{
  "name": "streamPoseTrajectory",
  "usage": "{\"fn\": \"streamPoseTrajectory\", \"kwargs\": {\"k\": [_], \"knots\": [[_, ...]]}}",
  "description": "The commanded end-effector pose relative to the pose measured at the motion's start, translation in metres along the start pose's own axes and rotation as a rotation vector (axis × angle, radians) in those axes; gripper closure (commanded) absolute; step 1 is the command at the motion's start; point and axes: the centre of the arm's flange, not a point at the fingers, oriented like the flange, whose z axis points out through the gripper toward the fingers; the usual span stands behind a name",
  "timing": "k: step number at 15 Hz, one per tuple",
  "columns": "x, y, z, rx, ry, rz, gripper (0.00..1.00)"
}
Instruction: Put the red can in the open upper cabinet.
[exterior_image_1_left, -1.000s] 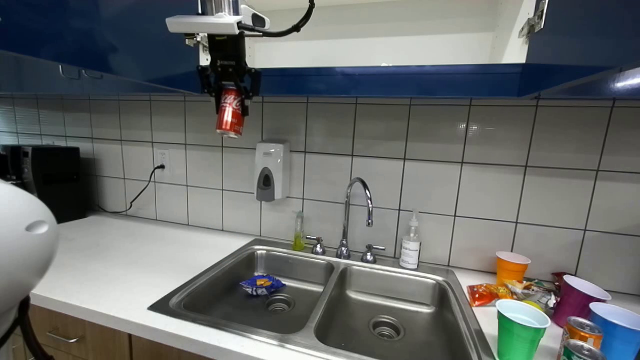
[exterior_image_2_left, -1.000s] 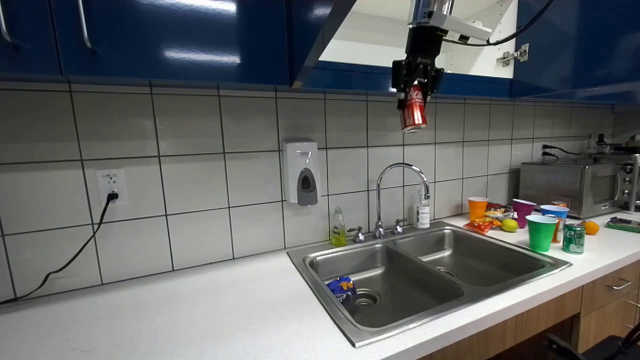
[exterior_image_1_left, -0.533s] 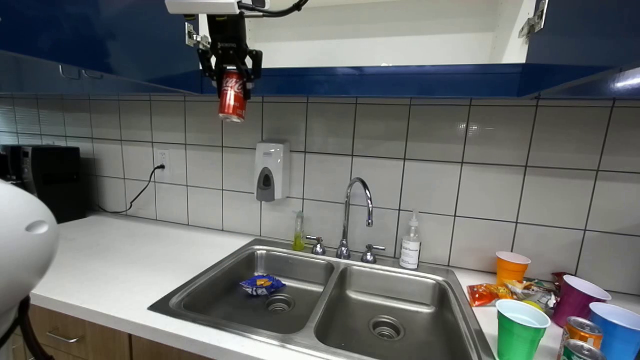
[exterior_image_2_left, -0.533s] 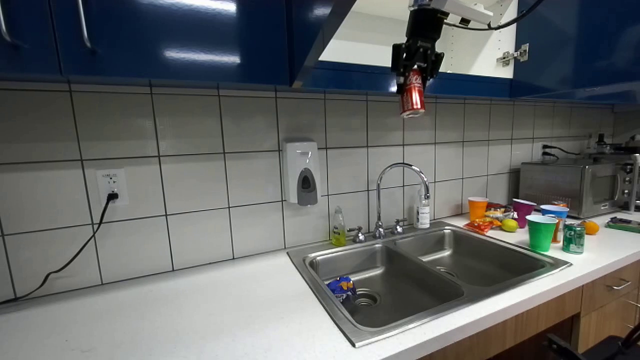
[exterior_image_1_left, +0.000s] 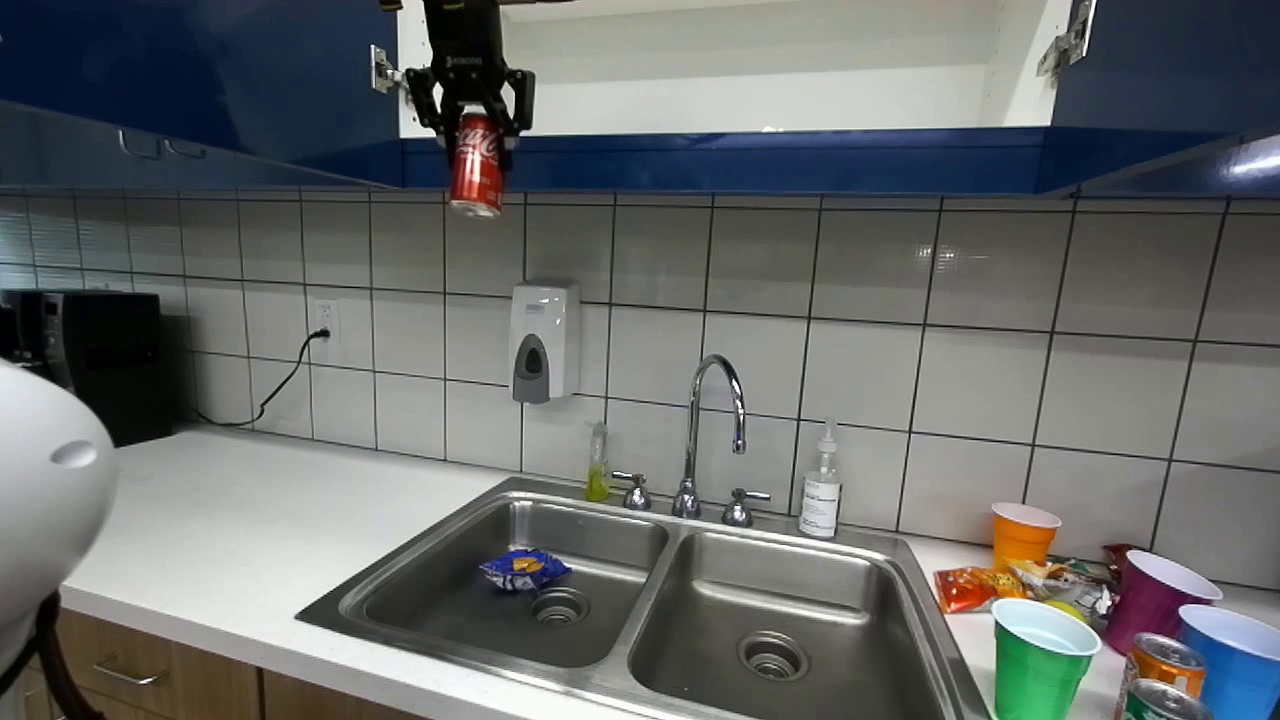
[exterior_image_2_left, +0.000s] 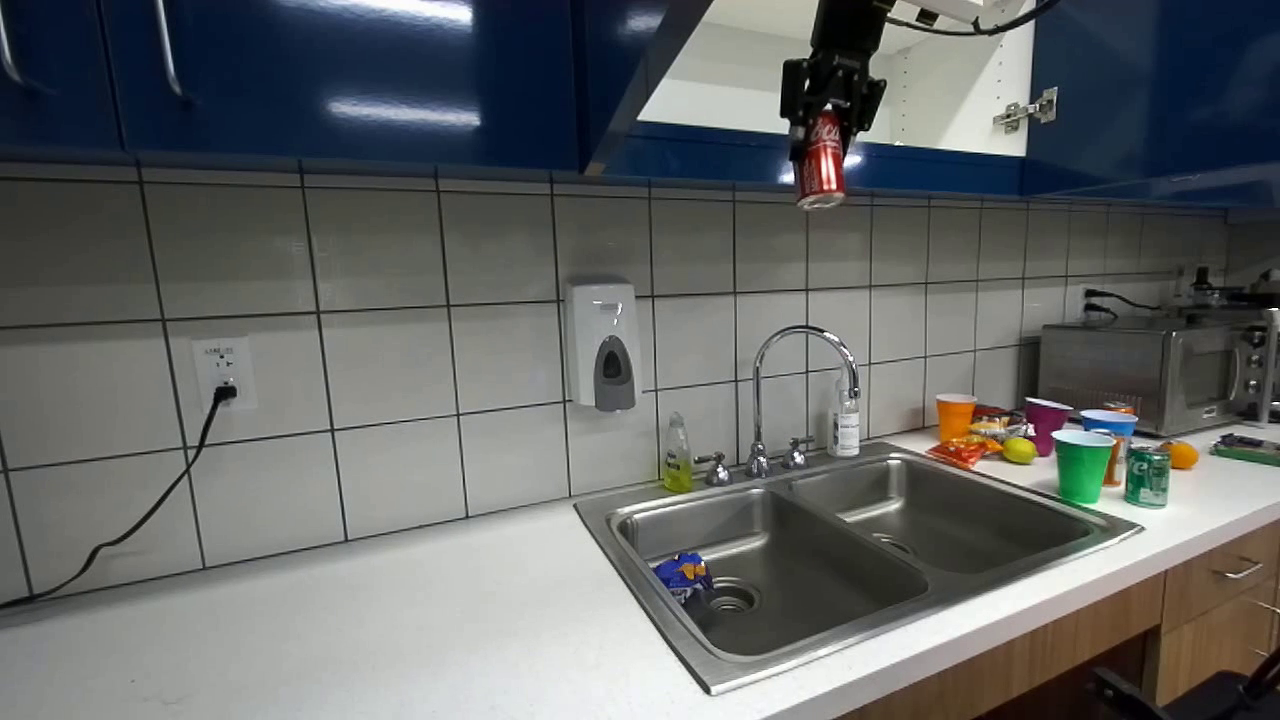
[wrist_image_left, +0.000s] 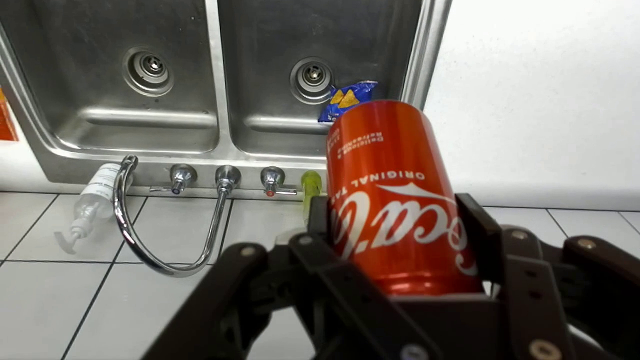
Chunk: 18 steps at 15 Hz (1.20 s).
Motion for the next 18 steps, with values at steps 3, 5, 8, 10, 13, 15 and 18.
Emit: {"fn": "streamPoseTrajectory", "kwargs": {"k": [3, 5, 8, 10, 13, 15, 18], "knots": [[0.021, 0.011, -0.024, -0.024, -0.013, 0.004, 0.62], [0.025, 0.012, -0.026, -0.022, -0.019, 0.003, 0.62], [0.029, 0.013, -0.035, -0.028, -0.021, 0.004, 0.62], [0.032, 0.013, -0.042, -0.034, -0.020, 0.002, 0.62], [0.036, 0.013, -0.052, -0.040, -0.014, -0.002, 0.62], [0.039, 0.014, -0.060, -0.046, -0.004, 0.000, 0.62], [0.045, 0.015, -0.067, -0.055, 0.010, -0.002, 0.62]]}}
